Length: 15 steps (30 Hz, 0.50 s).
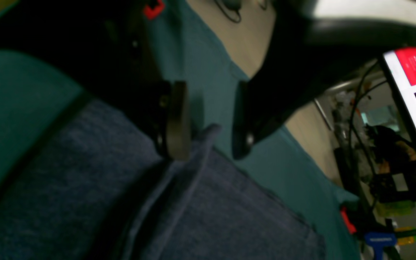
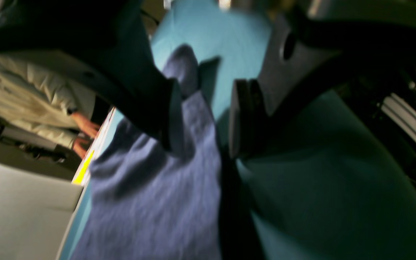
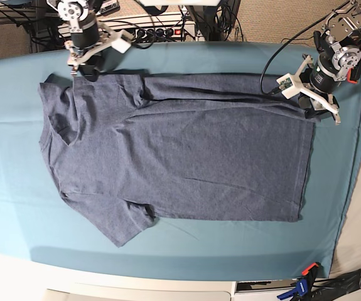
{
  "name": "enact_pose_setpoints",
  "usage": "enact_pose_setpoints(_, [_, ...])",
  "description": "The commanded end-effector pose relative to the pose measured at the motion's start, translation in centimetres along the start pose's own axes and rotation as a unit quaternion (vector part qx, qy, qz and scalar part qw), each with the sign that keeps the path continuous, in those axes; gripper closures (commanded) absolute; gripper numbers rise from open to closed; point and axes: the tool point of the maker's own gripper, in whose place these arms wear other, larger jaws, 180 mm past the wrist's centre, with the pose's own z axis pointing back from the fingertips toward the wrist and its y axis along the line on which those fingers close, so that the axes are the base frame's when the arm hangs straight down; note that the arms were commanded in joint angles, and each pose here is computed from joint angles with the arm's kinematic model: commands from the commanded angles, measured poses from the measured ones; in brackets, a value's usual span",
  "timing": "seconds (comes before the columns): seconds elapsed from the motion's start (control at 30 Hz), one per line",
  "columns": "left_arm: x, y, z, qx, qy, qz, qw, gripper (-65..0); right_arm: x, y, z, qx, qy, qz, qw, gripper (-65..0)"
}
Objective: Fold the T-shirt properly
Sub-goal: 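Lift the right gripper off the shirt and move it toward the collar, then lower the right gripper onto the shirt body beside the sleeve seam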
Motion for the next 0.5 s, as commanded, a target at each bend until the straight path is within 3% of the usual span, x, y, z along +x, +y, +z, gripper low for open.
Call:
enact_pose_setpoints(0.0, [0.0,1.4,0.2,0.019,-0.003,-0.008,1.000,-21.8,0.1,0.3,0.3,0.007,-0.001,0.007,0.9999,-23.0])
enact_pose_setpoints(0.3, [0.0,1.4,0.2,0.019,-0.002,-0.008,1.000,-21.8,-3.2,0.5,-0.4,-0.003,0.060,0.017,0.9980,-23.0])
enact_pose_setpoints(0.47, [0.0,1.4,0.2,0.020,-0.002,-0.008,1.000,-21.8,-3.8,0.3,-0.6,-0.016,0.069,0.019,0.9973,-23.0])
